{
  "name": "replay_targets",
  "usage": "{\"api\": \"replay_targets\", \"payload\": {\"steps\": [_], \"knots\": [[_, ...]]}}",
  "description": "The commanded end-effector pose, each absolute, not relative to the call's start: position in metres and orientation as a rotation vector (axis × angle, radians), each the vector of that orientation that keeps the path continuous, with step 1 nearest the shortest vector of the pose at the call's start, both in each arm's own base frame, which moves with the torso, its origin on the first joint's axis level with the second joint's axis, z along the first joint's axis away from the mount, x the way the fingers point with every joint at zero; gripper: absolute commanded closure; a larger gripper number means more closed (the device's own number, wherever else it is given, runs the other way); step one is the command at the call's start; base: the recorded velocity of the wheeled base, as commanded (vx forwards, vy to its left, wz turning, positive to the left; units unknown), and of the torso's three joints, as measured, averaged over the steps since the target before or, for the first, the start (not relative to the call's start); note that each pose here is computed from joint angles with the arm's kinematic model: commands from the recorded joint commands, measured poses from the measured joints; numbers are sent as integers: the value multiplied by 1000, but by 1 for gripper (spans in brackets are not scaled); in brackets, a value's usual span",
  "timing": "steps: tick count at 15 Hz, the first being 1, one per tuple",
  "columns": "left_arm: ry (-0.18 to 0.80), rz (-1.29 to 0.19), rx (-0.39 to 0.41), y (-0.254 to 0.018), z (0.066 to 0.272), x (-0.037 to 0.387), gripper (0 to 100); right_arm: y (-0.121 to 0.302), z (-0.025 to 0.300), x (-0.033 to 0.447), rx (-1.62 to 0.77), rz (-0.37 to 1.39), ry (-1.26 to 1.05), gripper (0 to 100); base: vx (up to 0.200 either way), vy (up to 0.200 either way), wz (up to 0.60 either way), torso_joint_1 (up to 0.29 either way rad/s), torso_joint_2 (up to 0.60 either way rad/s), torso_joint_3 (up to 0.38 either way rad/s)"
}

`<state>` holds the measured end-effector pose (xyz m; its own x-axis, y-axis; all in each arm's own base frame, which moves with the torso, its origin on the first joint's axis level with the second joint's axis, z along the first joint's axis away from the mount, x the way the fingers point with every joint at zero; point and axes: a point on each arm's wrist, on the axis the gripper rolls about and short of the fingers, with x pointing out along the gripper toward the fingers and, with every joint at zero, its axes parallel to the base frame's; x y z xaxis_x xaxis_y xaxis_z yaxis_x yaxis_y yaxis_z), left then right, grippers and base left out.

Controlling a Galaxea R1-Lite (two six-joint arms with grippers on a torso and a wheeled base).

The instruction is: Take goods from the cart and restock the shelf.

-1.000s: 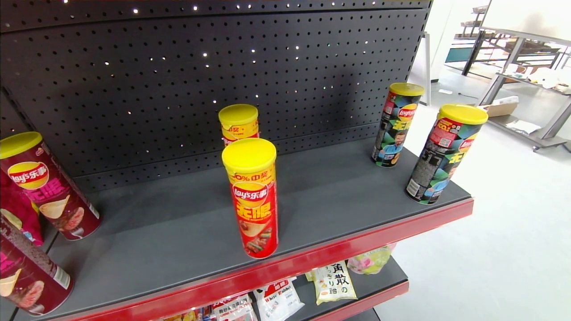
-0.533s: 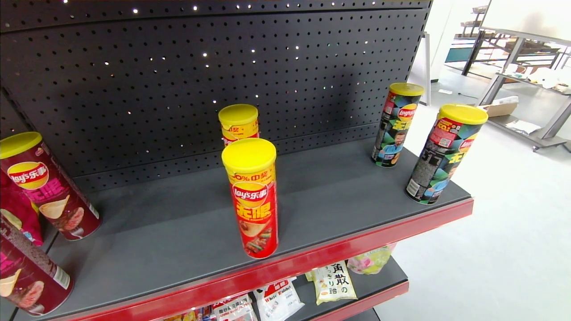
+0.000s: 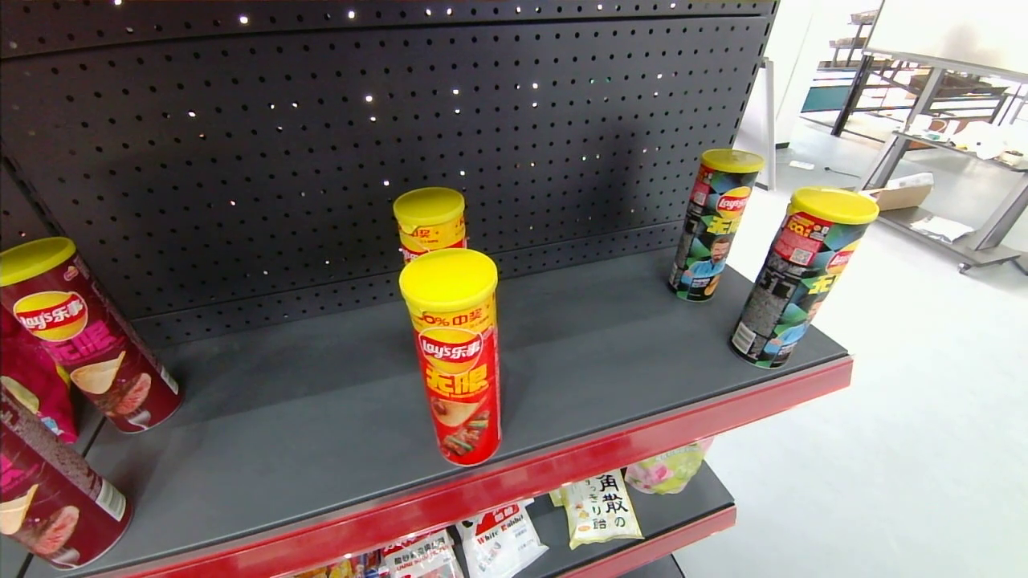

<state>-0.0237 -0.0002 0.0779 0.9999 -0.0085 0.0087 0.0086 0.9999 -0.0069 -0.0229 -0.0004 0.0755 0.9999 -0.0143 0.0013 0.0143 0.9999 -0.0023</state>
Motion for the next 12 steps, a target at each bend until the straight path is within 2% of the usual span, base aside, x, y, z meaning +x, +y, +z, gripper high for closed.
{"api": "replay_targets", "payload": {"steps": [1,4,12], "knots": [[2,-9,-5,0,76,-23,0,0,75,-23,-3,-14,0,0,0,0,0,0,0,0],[2,-9,-9,0,76,-23,0,0,75,-23,-3,-15,0,0,0,0,0,0,0,0],[2,-6,-12,0,76,-23,0,0,75,-23,-5,-12,0,0,0,0,600,4,1,0]]}}
